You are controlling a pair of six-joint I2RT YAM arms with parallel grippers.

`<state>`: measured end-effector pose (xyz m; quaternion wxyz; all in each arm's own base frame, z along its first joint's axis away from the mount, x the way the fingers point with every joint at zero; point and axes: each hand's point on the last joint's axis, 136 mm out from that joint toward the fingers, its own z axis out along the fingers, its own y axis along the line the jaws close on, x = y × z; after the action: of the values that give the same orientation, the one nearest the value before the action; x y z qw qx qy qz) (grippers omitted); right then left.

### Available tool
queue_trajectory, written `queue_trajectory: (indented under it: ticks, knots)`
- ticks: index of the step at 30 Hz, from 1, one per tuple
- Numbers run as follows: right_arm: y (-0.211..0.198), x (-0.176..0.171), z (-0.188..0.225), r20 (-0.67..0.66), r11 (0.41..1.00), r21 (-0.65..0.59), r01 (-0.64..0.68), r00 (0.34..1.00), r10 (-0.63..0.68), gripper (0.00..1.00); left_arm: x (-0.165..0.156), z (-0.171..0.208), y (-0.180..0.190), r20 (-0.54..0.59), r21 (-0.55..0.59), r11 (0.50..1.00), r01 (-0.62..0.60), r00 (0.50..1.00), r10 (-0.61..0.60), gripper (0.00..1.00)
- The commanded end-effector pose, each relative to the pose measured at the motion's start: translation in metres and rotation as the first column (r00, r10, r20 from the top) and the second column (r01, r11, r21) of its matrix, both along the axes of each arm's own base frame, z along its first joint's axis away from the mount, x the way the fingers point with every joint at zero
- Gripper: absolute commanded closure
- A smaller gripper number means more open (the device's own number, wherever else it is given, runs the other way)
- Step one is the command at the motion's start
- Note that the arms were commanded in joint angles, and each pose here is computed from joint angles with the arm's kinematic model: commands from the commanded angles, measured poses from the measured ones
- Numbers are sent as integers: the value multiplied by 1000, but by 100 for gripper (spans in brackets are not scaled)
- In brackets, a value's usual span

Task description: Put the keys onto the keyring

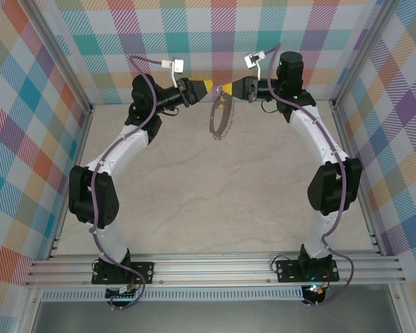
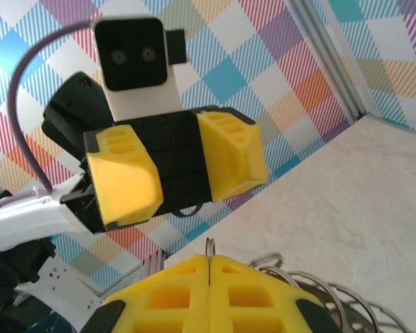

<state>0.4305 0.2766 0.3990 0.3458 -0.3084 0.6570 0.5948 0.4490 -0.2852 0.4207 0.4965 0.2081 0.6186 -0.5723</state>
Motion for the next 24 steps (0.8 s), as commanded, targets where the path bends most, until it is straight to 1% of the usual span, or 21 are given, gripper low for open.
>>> queue_trajectory:
  ticks: [1,3,9,14,24]
  knots:
    - [1,-12,-3,12,997,-14,-78,997,78,100,-15,14,-1,56,38,997,61,996,-63,60]
    - [2,-12,-4,10,996,-12,-85,996,86,100,-17,13,-4,55,49,996,78,995,-81,63]
    - [3,-14,-5,-1,995,-7,-104,995,104,100,-21,6,-15,42,87,988,128,990,-132,65]
    - [3,-15,-6,-2,994,-7,-108,994,108,100,-26,-1,-24,29,111,980,168,985,-173,69]
    - [3,-16,-6,-3,993,-5,-115,993,115,100,-25,-12,-31,6,132,972,195,980,-198,72]
